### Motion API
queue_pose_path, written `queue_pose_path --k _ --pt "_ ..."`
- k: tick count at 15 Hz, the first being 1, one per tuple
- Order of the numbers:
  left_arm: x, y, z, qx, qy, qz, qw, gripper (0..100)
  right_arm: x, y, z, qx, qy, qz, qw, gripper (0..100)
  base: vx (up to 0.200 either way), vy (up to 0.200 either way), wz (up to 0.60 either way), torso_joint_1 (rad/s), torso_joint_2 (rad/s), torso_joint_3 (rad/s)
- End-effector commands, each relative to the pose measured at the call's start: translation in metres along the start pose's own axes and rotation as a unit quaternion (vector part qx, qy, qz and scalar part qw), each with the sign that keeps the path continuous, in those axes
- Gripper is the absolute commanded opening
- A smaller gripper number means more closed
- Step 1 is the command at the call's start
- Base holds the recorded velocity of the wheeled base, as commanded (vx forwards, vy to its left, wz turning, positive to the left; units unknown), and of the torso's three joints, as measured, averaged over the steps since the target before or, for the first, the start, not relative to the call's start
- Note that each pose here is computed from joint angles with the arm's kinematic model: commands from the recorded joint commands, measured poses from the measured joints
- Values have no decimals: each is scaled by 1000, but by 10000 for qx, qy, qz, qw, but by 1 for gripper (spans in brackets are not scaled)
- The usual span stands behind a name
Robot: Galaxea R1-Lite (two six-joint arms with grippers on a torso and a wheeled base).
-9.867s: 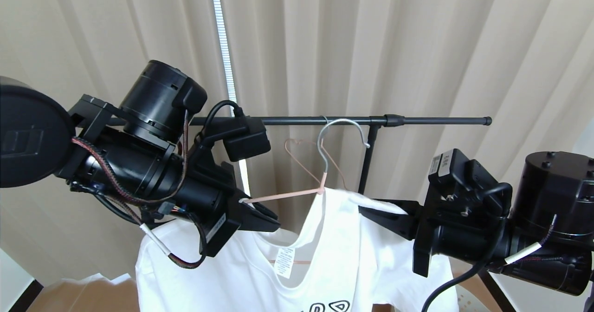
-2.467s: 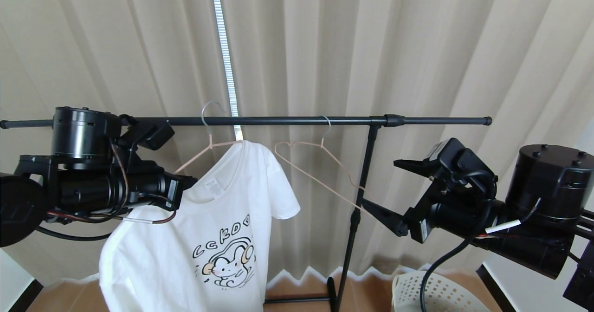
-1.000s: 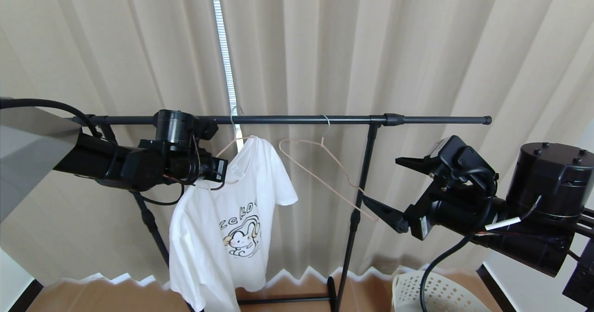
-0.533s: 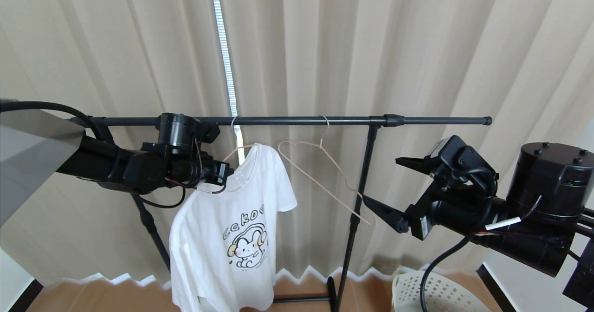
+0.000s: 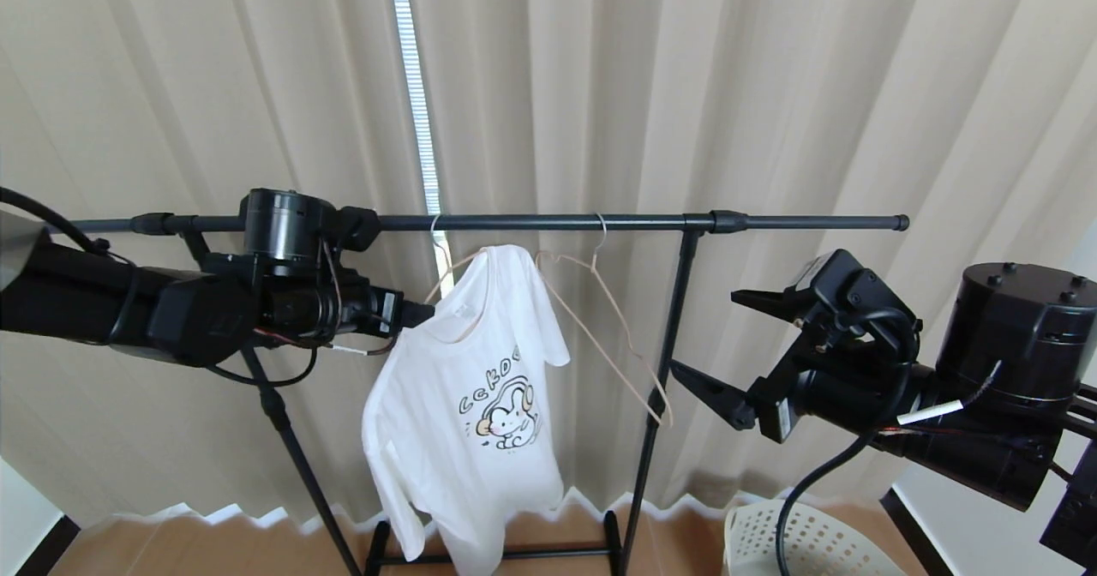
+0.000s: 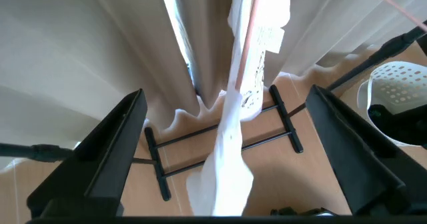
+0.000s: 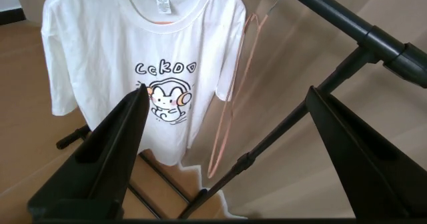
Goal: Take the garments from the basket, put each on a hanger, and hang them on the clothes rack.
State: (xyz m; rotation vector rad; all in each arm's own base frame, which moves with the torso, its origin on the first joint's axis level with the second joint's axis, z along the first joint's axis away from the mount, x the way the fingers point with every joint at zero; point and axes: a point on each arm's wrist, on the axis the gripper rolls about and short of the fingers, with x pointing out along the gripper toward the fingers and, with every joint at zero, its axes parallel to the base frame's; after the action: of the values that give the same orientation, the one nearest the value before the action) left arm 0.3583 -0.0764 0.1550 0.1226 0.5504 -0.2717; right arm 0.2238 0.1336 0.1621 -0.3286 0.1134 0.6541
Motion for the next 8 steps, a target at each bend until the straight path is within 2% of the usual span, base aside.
queue_pose_path --k 1,2,3,4,5,6,7,8 --pt "-47 -2 8 -151 -441 19 9989 100 -2 -1 3 -10 -71 -26 10000 100 0 0 0 0 0 0" --pt "-67 -3 6 -279 -640 23 9976 100 -4 -3 10 -6 -187 -173 9997 100 0 0 0 0 0 0" --pt "-82 -3 3 -283 -784 44 9965 100 -8 -7 20 41 -362 -311 9989 100 0 0 0 0 0 0" --pt "-130 -10 -2 -332 -1216 107 9920 100 -28 -15 43 627 -822 -553 9931 100 0 0 0 0 0 0" --pt "-162 -14 -11 -338 -1464 186 9885 100 -42 -20 52 743 -1016 -794 9889 100 0 0 0 0 0 0" --pt "-191 -16 -21 -343 -1727 270 9840 100 -58 -27 59 777 -1118 -1328 9817 100 0 0 0 0 0 0" --pt "-214 -17 -37 -347 -1846 326 9817 100 -74 -27 63 810 -1192 -1628 9761 100 0 0 0 0 0 0" --pt "-231 -18 -56 -350 -1861 333 9813 100 -90 -22 57 818 -1093 -1654 9767 100 0 0 0 0 0 0"
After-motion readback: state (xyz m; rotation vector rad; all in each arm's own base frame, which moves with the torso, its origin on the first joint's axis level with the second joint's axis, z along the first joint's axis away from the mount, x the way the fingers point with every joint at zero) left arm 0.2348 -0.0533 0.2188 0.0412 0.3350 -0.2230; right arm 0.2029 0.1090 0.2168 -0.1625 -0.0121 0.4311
